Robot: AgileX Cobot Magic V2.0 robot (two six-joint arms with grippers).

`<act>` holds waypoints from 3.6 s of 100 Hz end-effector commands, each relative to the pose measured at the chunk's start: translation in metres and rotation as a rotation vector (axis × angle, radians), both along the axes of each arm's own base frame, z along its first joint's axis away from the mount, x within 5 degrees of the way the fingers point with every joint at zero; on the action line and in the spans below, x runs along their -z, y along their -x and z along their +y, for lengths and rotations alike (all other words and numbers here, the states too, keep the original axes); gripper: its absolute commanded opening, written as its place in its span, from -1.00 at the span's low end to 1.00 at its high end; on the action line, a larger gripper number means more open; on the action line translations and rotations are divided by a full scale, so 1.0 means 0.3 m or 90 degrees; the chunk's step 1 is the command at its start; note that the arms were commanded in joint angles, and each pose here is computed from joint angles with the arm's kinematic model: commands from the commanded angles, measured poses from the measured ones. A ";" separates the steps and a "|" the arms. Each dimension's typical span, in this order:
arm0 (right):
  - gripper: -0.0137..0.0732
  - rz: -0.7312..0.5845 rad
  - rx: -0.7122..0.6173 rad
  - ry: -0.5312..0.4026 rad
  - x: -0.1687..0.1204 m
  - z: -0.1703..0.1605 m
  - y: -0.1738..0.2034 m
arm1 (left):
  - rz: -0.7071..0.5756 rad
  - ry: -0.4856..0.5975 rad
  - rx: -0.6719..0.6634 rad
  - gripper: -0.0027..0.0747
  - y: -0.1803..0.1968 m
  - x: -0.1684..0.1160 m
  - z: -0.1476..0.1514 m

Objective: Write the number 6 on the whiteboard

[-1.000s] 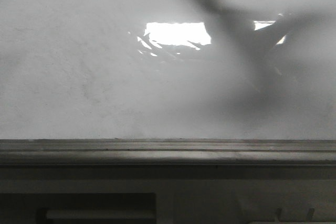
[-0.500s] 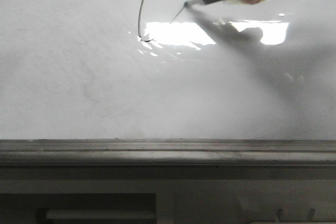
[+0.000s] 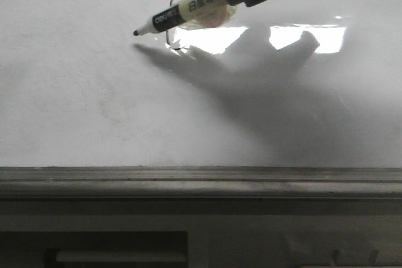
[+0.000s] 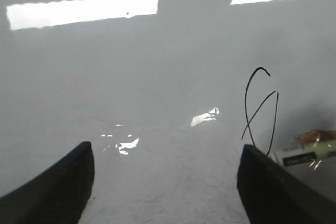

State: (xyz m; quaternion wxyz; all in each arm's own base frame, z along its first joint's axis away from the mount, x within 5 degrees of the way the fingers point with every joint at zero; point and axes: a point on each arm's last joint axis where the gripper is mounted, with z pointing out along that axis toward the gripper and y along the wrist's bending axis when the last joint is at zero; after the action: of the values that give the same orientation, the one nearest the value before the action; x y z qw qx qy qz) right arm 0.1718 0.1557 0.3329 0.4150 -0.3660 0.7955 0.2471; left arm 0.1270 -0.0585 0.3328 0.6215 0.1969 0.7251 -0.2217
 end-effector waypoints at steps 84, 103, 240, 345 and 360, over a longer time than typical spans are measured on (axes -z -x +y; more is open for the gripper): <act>-0.79 0.049 -0.124 0.041 -0.226 -0.006 0.002 | -0.009 -0.128 0.357 0.39 -0.055 0.013 -0.347; -0.79 0.061 -0.142 0.044 -0.220 0.000 0.004 | 0.010 -0.136 0.361 0.39 -0.094 0.025 -0.380; 0.41 0.011 0.038 -0.002 -0.257 -0.203 0.004 | 0.135 0.029 0.170 -0.98 -0.063 0.075 -0.275; 0.41 0.040 0.062 -0.028 -0.172 -0.215 0.038 | 0.289 0.202 0.038 -0.39 -0.224 0.130 -0.229; 0.41 0.040 0.062 -0.028 -0.172 -0.215 0.038 | 0.289 0.202 0.038 0.15 -0.224 0.130 -0.229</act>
State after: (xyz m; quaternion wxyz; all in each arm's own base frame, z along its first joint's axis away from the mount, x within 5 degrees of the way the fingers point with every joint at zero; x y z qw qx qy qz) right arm 0.1615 0.0909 0.3700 0.3701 -0.3242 0.8357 0.2438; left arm 0.1911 -0.1279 0.2808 0.4471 0.0831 0.8086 -0.3733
